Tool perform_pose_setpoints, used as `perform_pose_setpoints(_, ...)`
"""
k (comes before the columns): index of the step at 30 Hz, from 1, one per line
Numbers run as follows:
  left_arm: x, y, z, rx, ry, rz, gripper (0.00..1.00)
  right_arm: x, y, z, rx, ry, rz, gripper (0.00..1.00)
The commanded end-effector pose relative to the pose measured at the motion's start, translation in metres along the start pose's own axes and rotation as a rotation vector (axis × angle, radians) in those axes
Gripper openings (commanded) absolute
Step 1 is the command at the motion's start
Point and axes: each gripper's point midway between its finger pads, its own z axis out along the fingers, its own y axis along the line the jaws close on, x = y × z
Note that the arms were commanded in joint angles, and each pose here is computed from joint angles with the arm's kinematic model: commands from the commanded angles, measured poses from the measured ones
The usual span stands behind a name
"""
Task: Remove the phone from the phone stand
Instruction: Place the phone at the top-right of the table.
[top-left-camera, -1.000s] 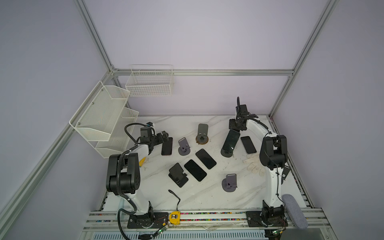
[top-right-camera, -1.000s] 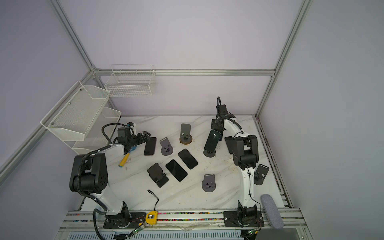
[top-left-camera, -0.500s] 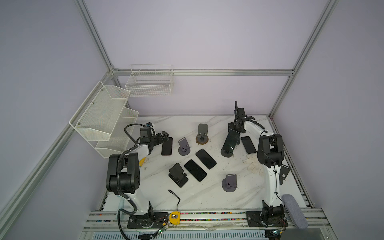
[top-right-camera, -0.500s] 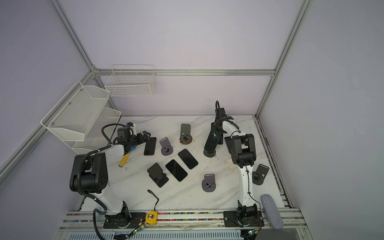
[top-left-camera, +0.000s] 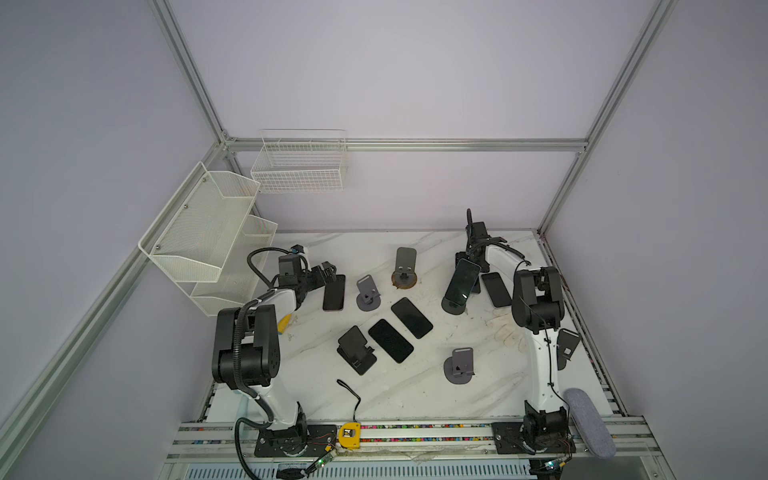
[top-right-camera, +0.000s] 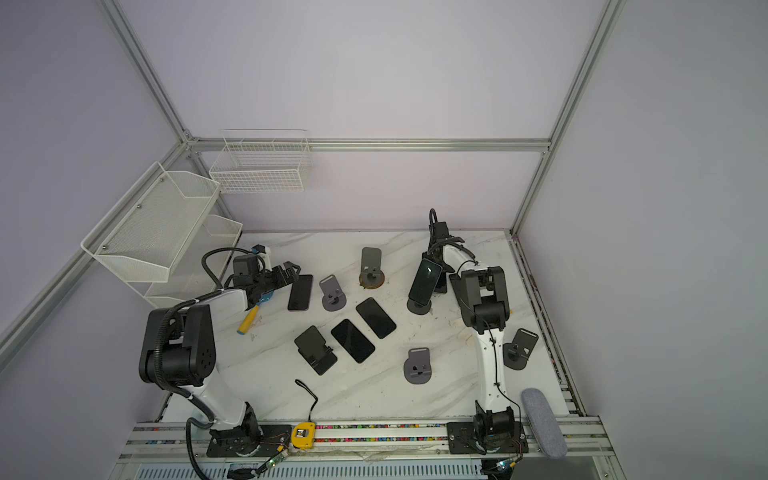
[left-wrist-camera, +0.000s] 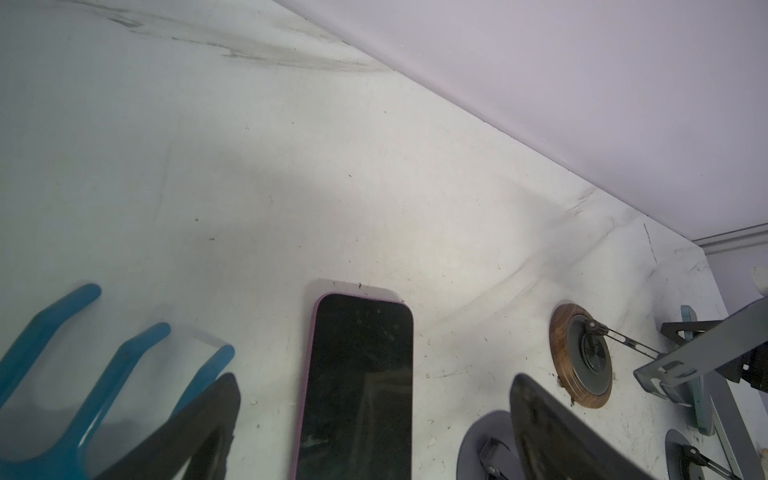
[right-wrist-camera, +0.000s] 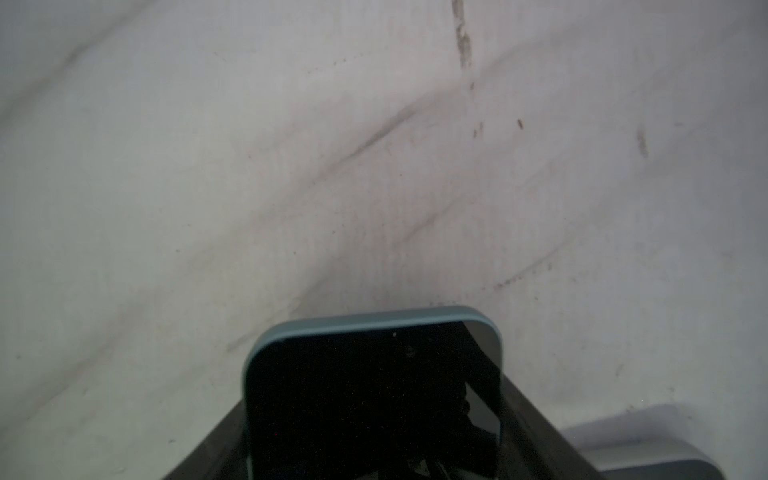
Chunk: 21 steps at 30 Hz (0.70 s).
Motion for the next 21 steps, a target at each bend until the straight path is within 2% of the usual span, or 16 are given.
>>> perform_pose_setpoints(1, 0.008, 0.004, -0.001, 0.015, 0.001, -0.023, 1.00, 0.013, -0.004, 0.007, 0.019, 0.031, -0.019, 0.59)
perform_pose_setpoints(21, 0.009, 0.007, -0.005, 0.016, -0.013, -0.038, 1.00, 0.027, -0.011, 0.015, 0.053, 0.055, -0.028, 0.64)
